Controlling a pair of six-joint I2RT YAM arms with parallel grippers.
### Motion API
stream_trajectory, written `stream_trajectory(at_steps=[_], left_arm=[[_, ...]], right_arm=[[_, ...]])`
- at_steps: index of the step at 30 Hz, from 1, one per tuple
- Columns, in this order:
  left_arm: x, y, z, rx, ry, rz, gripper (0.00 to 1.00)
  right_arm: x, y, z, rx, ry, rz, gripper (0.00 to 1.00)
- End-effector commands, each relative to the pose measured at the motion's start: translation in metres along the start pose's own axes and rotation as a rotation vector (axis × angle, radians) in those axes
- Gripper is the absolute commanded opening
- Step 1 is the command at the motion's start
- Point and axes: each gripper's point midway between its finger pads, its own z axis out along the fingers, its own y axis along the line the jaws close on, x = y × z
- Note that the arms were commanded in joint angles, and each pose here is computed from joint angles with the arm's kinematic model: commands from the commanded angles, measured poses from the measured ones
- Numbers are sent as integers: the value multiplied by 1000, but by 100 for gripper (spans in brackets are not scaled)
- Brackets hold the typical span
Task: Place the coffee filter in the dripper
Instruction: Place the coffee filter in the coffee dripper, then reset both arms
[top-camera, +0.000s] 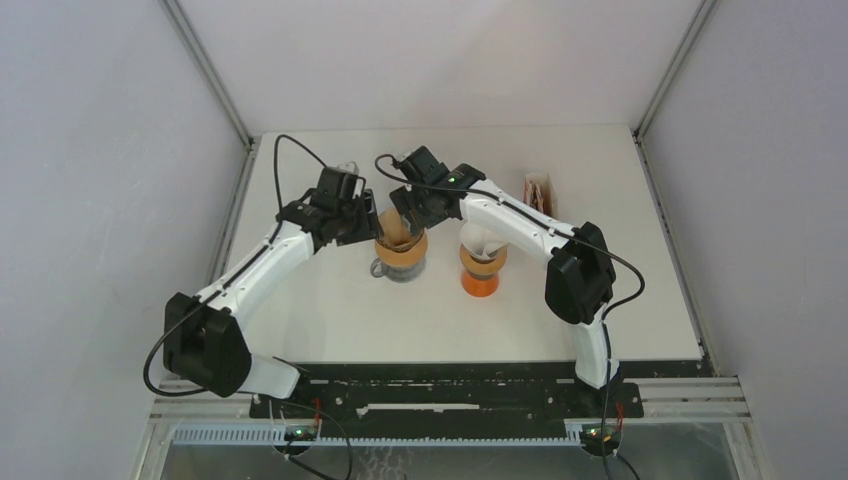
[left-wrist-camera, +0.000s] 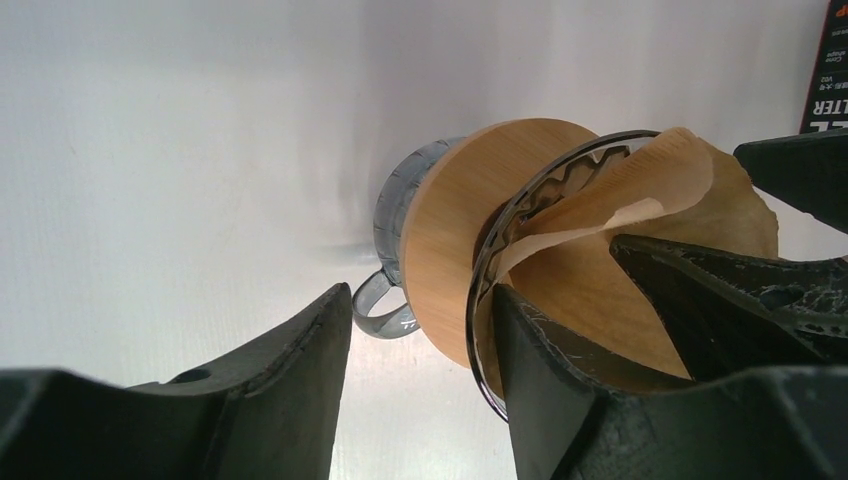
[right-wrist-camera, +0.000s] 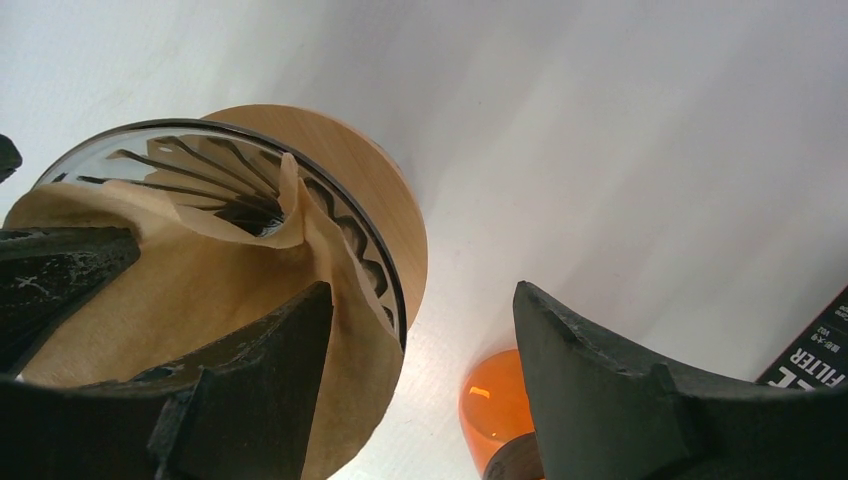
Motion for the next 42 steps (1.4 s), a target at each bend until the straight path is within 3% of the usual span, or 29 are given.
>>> stream_trajectory(at_steps=[1, 28, 35, 42], left_arm=[[-18, -8, -20, 35, -68, 6, 60], [-53, -25, -67, 118, -203, -20, 65], [-71, -9, -107, 89, -352, -44, 70], [-78, 26, -172, 18, -580, -66, 86]], right_arm=[[-26, 7, -26, -31, -102, 0, 75], [-57, 11, -77, -55, -228, -2, 76], [-70, 0, -117, -27, -343, 18, 76], [-69, -38, -189, 71, -554, 63, 84]])
